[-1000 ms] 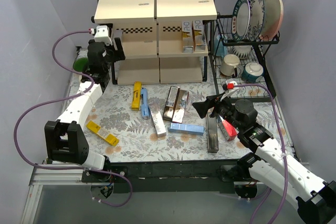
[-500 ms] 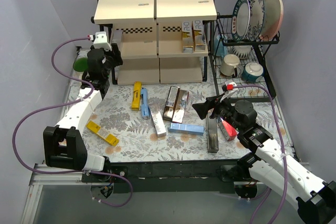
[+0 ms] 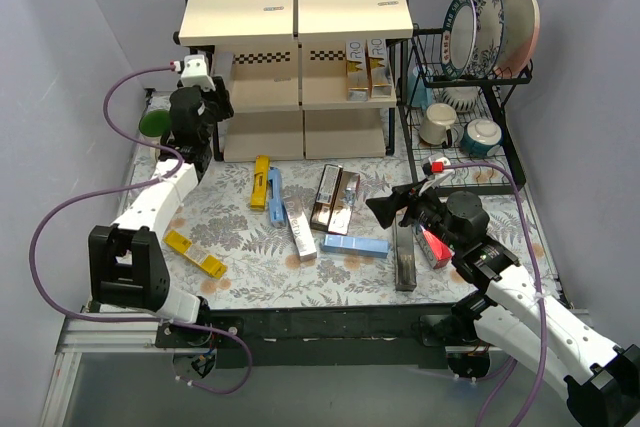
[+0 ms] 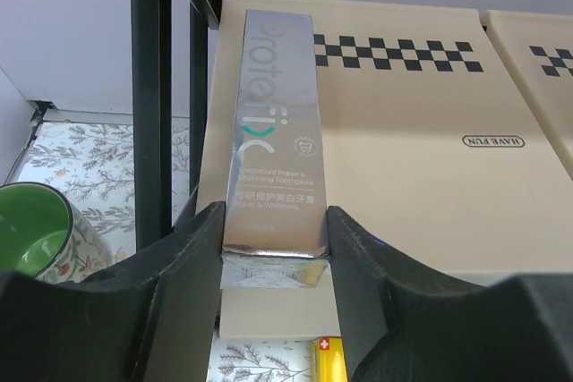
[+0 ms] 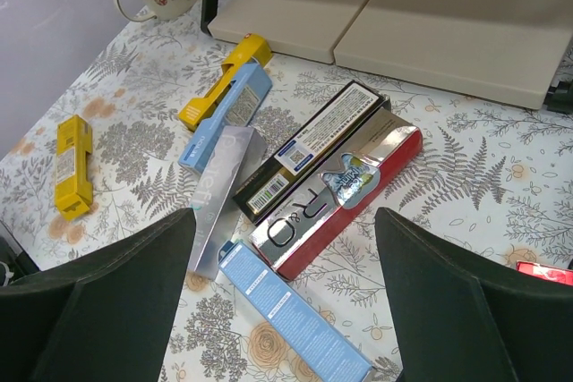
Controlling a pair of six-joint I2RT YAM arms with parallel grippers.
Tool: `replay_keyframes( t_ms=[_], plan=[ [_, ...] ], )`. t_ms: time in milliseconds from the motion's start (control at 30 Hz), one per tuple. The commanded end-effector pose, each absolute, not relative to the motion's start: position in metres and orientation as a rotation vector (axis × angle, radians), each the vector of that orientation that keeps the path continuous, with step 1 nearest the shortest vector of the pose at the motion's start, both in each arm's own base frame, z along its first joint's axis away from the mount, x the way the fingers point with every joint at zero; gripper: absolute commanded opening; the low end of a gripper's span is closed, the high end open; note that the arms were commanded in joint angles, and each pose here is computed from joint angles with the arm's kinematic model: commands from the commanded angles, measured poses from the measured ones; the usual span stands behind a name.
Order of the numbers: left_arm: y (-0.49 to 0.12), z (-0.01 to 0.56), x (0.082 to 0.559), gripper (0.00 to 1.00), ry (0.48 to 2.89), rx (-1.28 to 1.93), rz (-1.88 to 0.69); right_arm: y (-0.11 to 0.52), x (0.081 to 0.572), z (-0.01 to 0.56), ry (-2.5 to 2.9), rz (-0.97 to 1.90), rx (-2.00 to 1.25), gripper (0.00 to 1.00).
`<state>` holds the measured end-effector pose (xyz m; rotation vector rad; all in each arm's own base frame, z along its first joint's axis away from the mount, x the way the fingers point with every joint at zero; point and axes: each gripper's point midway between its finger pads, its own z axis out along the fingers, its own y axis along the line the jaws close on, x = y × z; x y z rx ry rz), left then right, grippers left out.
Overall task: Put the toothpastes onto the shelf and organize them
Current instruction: Adjust the toothpaste on the shelf.
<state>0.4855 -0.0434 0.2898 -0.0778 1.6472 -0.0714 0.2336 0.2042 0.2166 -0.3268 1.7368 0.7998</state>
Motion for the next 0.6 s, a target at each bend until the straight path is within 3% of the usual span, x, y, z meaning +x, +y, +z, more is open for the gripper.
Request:
replay_keyframes(
  t_ms=[0,167,300,567],
  plan=[
    [-0.034,0.306,0.494,0.39,1.615,-0.091,-0.030,0.206,0.234,0.227,1.677,0.807,-0.341,0.89],
    [-0.036,0.327,0.482,0.55,1.586,-0.094,-0.056,0.208,0.232,0.230,1.668,0.814,-0.371,0.89],
    [-0.036,0.349,0.461,0.75,1.569,-0.140,-0.101,0.209,0.232,0.229,1.685,0.801,-0.401,0.89],
    [-0.048,0.326,0.397,0.93,1.723,-0.314,-0.258,0.210,0.233,0.219,1.733,0.780,-0.430,0.92]
  ],
)
